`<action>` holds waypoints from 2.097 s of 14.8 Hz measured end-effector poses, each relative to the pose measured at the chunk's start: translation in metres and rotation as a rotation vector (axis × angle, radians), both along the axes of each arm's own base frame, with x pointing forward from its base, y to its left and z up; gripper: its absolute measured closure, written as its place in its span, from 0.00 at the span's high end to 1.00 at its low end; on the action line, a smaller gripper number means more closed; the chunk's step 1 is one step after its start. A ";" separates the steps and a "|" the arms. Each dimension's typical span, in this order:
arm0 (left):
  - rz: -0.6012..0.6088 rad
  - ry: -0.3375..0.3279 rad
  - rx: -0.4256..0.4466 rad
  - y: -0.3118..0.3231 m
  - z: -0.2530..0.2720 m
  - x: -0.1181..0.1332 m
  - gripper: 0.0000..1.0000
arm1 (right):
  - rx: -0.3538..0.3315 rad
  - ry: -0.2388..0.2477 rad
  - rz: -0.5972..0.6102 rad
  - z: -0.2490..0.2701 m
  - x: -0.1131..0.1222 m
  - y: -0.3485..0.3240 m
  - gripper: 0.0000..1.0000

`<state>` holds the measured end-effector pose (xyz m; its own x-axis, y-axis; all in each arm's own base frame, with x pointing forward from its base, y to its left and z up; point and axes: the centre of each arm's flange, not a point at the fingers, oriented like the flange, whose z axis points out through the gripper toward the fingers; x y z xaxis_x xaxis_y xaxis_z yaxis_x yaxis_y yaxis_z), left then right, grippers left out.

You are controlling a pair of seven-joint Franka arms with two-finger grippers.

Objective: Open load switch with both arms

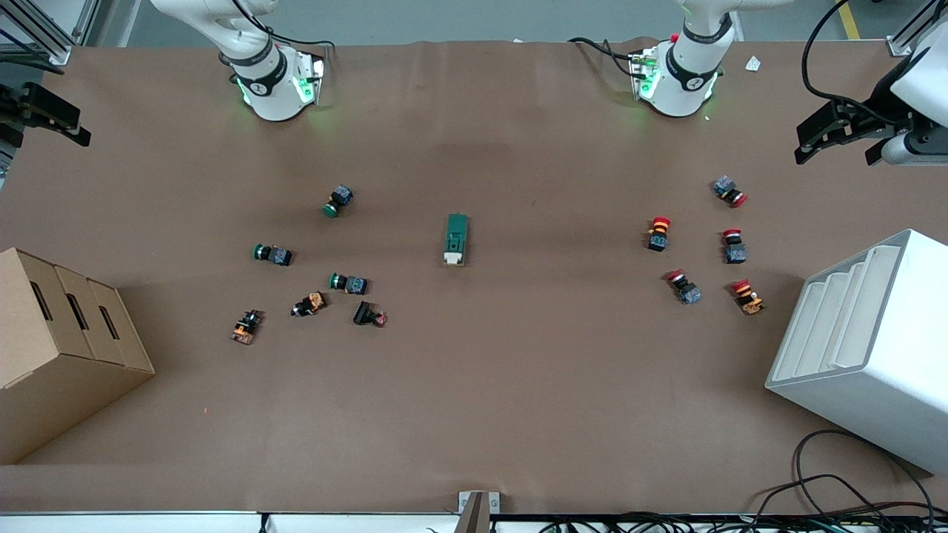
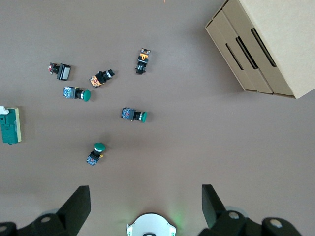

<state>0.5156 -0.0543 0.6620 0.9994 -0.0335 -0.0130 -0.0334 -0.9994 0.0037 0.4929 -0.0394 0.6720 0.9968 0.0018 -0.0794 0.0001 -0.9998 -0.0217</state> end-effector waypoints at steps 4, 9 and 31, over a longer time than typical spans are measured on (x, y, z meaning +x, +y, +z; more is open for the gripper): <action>-0.004 0.001 0.000 -0.002 -0.001 0.000 1.00 | 0.000 0.001 0.000 0.000 0.000 0.000 1.00; -0.081 0.037 -0.004 -0.044 -0.027 0.014 1.00 | 0.000 0.001 0.001 0.000 0.000 0.000 1.00; 0.282 -0.307 0.022 -0.493 -0.369 -0.181 1.00 | 0.000 0.004 0.003 0.000 0.000 0.002 1.00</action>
